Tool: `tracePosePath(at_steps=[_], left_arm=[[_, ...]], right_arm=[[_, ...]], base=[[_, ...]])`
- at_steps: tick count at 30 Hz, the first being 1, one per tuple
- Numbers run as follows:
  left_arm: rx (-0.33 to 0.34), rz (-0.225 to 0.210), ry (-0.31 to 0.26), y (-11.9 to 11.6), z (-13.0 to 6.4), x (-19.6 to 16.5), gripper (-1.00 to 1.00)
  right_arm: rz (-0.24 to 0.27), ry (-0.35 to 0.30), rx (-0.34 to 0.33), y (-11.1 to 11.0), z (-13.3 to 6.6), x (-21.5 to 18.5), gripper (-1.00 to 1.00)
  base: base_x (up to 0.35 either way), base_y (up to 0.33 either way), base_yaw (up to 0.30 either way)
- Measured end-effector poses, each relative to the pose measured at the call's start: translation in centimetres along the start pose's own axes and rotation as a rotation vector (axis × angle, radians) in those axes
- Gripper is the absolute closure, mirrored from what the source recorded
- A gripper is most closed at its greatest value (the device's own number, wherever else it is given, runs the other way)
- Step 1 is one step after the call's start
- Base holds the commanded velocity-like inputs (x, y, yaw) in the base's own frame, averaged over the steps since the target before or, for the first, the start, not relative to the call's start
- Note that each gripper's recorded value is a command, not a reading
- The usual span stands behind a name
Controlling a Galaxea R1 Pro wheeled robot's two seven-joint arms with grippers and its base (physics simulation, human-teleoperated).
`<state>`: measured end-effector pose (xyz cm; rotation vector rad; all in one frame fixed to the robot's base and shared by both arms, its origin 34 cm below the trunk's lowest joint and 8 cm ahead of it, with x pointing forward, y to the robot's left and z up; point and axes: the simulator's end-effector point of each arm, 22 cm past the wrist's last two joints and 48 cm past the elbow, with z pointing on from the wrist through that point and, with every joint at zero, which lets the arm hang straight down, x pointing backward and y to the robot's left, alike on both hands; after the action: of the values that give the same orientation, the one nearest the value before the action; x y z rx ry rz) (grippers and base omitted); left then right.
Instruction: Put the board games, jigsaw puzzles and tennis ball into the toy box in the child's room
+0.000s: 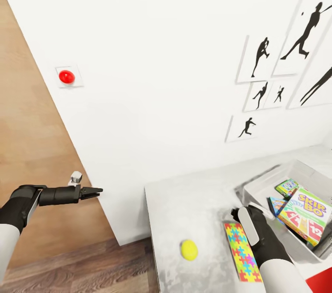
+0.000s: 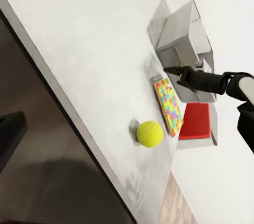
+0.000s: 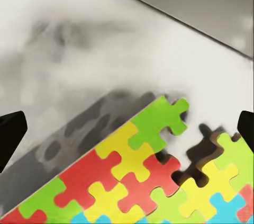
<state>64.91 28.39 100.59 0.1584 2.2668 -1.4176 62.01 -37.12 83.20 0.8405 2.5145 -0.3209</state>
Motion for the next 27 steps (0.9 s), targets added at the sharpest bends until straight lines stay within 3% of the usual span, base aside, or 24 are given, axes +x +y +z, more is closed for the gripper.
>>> tracePosePath(at_steps=[16,27], left_arm=[[0.0,0.0,0.0,0.0,0.0,0.0,-1.0],[0.0,0.001,0.0,0.0,0.0,0.0,-1.0]], right_arm=[[0.004,0.005,0.034,-0.8,0.3,0.4,-1.0],[-0.022,0.054,0.055,-0.5,1.3,1.4,-1.0]], base=[[-0.01,0.0,0.0],[0.0,0.0,0.0]])
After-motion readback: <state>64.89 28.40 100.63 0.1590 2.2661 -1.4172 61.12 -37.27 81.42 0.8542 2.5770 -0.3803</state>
